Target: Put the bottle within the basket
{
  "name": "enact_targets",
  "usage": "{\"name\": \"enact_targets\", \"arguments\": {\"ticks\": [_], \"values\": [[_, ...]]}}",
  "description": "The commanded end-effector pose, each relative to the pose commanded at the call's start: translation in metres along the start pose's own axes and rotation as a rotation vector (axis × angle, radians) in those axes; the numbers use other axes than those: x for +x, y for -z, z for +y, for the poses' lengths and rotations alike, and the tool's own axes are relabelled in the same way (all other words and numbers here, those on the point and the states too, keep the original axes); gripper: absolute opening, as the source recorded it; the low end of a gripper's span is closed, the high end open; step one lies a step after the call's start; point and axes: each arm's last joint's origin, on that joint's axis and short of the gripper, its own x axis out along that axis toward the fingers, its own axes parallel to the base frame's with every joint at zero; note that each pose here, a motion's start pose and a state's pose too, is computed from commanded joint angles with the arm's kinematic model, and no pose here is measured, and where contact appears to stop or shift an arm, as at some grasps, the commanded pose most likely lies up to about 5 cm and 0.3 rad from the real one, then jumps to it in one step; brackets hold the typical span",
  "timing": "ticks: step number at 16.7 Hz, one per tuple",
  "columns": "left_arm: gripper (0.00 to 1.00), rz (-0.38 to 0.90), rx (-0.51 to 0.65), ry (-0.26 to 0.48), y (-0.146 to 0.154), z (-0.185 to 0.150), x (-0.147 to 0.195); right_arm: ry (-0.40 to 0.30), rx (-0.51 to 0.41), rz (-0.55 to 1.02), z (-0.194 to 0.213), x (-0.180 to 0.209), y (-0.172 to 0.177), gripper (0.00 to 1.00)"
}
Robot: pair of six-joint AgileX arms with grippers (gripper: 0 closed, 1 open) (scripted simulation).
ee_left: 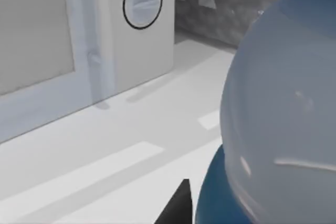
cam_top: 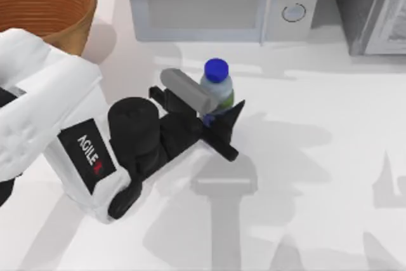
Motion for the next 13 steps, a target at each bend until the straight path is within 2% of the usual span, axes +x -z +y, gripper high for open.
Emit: {"name": "enact_targets", "arguments": {"ticks": [10, 13], "values": [[0.00, -0.001, 0.002, -0.001, -0.001, 0.001, 0.000, 0.000, 0.000, 0.000, 0.000, 0.000, 0.000, 1.00], [0.00, -0.026, 0.037, 0.044, -0.017, 0.007, 0.008, 0.000, 0.000, 0.000, 0.000, 0.000, 0.000, 1.00]]}}
